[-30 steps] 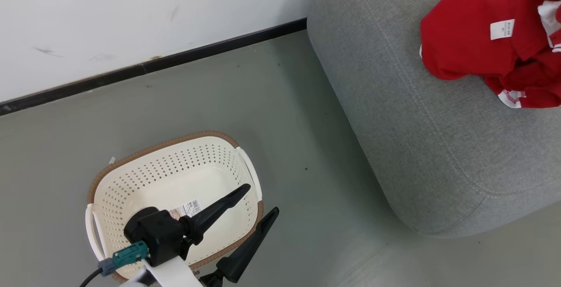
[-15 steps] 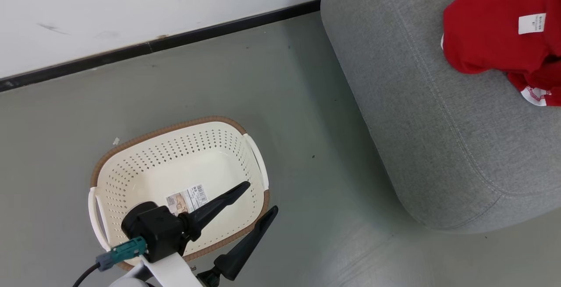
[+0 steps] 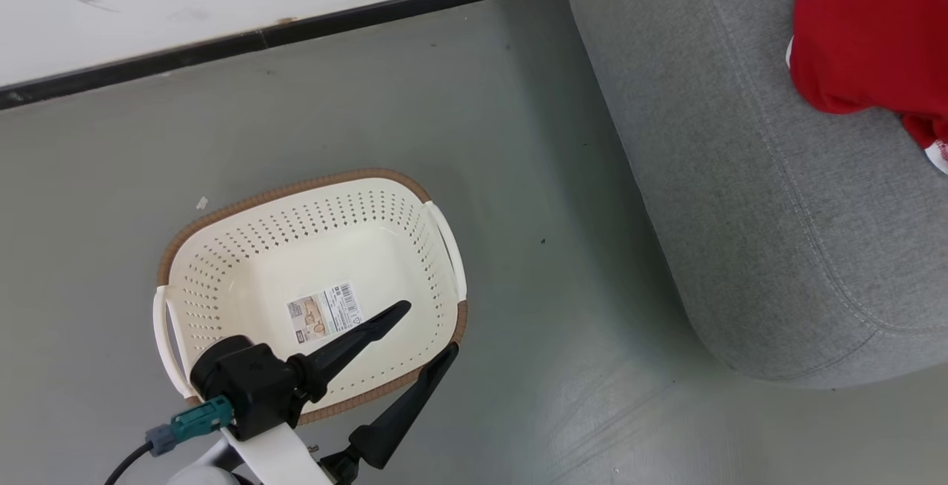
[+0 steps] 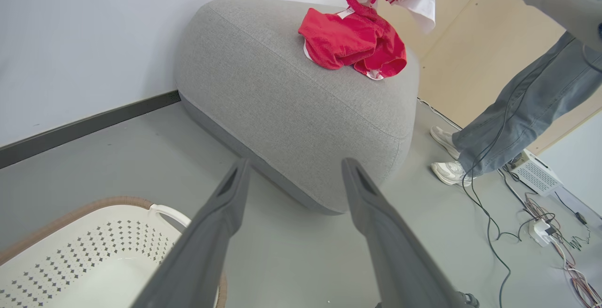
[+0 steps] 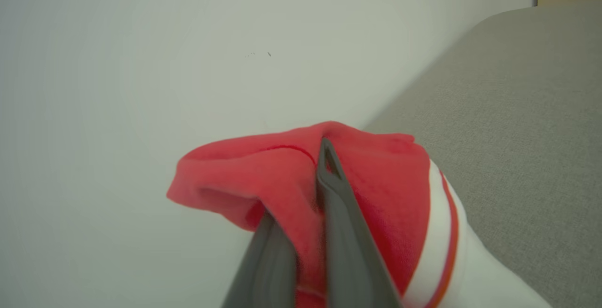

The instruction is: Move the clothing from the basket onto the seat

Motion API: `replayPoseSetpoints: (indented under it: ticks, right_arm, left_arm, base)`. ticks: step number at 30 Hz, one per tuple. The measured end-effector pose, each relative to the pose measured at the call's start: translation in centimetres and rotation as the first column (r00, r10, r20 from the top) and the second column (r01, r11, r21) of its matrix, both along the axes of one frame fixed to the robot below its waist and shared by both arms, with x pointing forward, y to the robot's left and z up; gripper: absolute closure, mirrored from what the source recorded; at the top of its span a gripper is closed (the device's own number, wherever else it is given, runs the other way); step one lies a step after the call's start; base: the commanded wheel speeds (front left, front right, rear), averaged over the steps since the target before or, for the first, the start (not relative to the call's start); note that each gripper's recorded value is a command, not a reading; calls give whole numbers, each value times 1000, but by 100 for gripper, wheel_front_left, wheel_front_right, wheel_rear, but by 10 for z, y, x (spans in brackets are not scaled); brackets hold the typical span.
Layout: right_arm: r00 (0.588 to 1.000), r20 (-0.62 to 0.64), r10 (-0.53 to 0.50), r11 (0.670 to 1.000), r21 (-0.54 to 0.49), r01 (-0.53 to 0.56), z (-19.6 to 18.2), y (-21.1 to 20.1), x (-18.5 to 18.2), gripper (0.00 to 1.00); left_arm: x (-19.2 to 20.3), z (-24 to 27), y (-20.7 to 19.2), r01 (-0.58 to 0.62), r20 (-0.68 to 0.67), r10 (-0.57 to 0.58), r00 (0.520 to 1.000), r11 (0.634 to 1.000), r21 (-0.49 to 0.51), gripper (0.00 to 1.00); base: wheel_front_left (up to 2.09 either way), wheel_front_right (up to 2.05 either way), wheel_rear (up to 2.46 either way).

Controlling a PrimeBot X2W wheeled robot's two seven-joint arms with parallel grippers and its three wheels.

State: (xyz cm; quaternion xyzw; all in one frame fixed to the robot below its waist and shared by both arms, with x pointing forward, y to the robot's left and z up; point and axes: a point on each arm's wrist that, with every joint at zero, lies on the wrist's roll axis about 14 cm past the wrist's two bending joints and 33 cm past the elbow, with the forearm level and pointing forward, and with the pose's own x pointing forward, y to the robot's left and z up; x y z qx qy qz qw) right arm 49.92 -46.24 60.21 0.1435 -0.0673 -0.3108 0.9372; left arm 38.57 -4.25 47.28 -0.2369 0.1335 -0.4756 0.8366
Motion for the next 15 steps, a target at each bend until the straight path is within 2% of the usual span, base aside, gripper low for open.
replayPoseSetpoints:
  ticks: [10, 15]
  right_arm:
    - [993, -117, 28, 993, 113, -15, -83, 27, 10, 100]
    - [989, -145, 13, 992, 129, 6, -105, 28, 7, 100]
  left_arm:
    - [7, -19, 9, -5, -40, 7, 999, 1000, 28, 0]
    - [10, -28, 12, -2, -57, 4, 998, 999, 39, 0]
  base:
    - [0, 0, 0]
    - [0, 0, 0]
